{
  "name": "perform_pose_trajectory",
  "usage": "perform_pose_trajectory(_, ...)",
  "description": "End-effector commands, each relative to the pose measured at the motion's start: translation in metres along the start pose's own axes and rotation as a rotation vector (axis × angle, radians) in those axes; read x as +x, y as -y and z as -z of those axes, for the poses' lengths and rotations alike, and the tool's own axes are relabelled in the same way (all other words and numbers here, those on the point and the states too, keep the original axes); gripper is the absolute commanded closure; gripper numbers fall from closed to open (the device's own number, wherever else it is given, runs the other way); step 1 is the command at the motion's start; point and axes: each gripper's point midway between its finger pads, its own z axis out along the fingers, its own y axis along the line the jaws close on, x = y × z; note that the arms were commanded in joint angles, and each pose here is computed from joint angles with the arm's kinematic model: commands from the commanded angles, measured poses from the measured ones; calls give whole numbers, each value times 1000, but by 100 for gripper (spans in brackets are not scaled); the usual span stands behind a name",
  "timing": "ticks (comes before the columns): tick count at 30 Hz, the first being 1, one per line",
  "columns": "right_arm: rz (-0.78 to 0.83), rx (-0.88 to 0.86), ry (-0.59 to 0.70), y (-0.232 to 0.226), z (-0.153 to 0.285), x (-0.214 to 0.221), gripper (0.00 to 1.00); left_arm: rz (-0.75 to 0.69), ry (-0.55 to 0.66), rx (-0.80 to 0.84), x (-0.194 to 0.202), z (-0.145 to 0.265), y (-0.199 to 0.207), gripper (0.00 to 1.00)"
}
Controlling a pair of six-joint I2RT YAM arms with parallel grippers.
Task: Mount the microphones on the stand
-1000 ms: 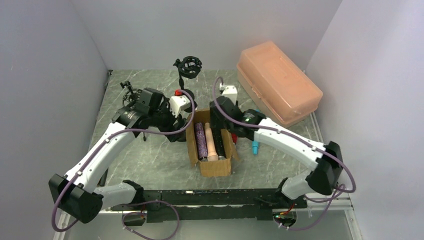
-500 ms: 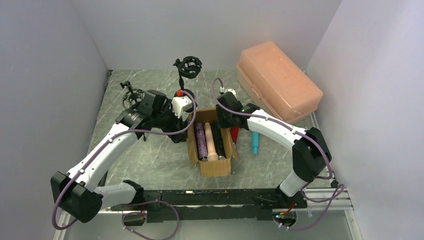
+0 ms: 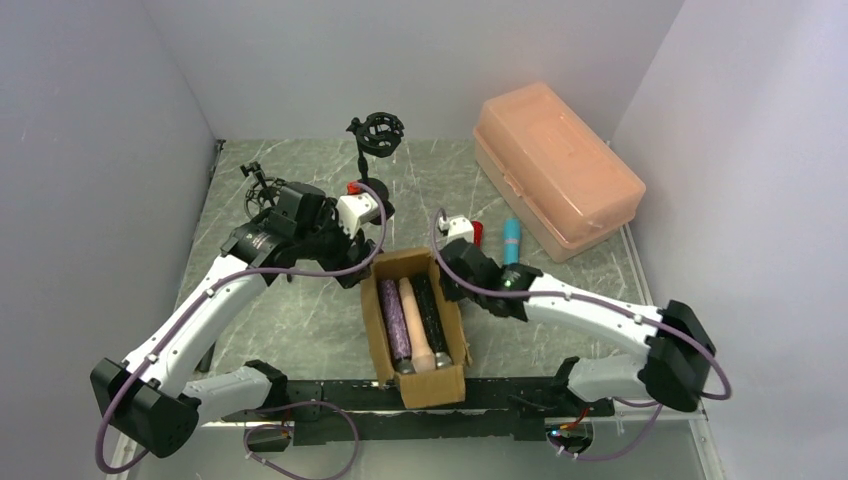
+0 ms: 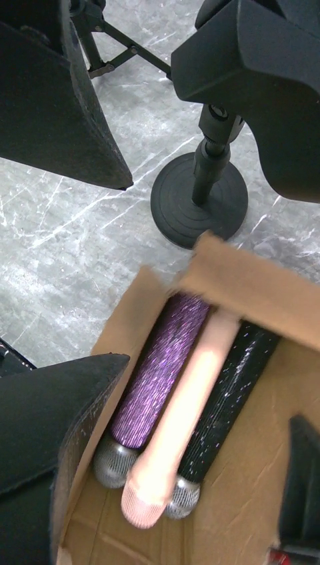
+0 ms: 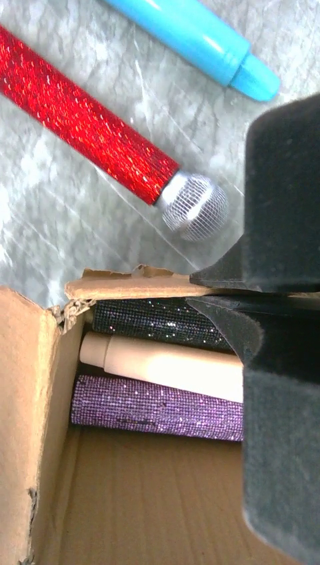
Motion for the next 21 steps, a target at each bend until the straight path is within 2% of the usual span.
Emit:
perform_pose_trajectory(1, -20, -81, 145, -25, 28, -11, 100, -45, 32, 7, -9, 7, 3, 0)
perform_pose_trajectory(11, 104, -117, 306, -78, 65, -55, 100, -213, 55, 98, -25, 18, 16, 0)
perform_pose_trajectory(17, 108, -133, 394, -102, 77, -87, 100, -292, 1, 100, -8, 25, 17, 0)
perform_pose_trajectory(21, 115, -146, 421, -114, 81, -98, 100, -330, -10, 28, 1, 31, 6, 1)
